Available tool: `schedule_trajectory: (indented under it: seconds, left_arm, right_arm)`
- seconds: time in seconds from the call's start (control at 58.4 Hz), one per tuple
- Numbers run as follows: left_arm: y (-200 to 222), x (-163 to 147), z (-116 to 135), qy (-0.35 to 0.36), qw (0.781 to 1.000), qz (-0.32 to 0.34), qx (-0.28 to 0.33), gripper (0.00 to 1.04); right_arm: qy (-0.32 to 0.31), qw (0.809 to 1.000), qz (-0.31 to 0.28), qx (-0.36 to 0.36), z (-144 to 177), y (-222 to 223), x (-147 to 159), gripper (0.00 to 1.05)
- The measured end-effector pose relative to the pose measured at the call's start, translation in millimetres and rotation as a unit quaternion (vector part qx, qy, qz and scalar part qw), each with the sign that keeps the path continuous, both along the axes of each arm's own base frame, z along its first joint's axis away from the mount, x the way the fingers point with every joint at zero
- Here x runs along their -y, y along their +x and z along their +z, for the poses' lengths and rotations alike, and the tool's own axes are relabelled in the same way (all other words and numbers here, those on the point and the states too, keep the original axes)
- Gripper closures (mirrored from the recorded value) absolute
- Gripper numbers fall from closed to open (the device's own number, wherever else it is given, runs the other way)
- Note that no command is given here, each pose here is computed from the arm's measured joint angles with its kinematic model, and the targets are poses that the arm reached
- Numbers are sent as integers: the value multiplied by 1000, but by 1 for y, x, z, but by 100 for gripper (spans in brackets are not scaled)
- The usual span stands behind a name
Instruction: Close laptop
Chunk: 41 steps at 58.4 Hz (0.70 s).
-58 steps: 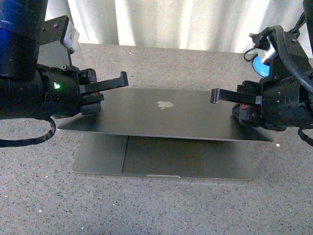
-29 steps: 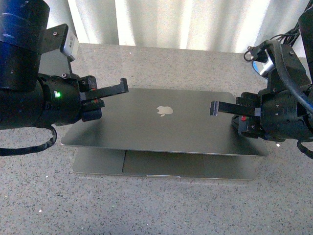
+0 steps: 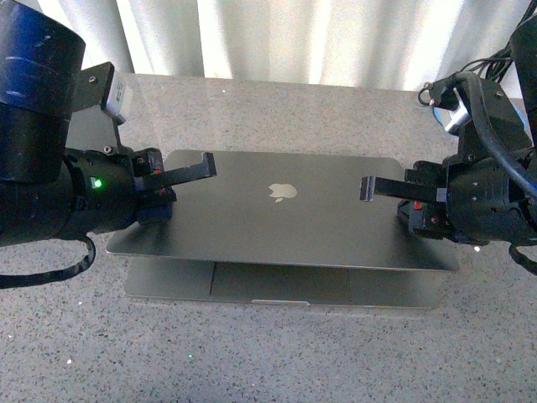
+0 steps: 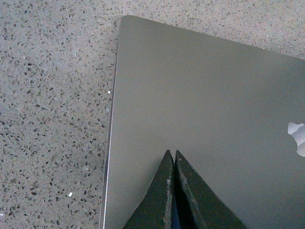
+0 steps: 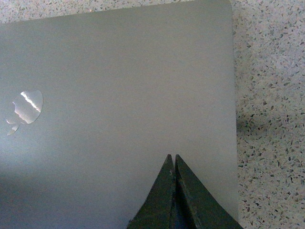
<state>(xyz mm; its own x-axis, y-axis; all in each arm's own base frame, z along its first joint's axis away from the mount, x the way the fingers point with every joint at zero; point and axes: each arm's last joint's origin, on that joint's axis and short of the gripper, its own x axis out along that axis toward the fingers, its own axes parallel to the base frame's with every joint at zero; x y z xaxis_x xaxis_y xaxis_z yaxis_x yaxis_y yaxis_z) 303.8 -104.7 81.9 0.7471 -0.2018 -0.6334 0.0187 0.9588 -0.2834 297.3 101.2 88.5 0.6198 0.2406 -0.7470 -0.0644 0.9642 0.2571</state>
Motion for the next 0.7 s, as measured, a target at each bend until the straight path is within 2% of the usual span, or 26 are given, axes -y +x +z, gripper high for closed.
schedule_trajectory:
  seconds: [0.702]
  left_arm:
    - [-5, -2, -15, -12, 1000, 9, -11, 101]
  right_arm:
    - [-5, 1000, 2, -14, -12, -4, 0, 104]
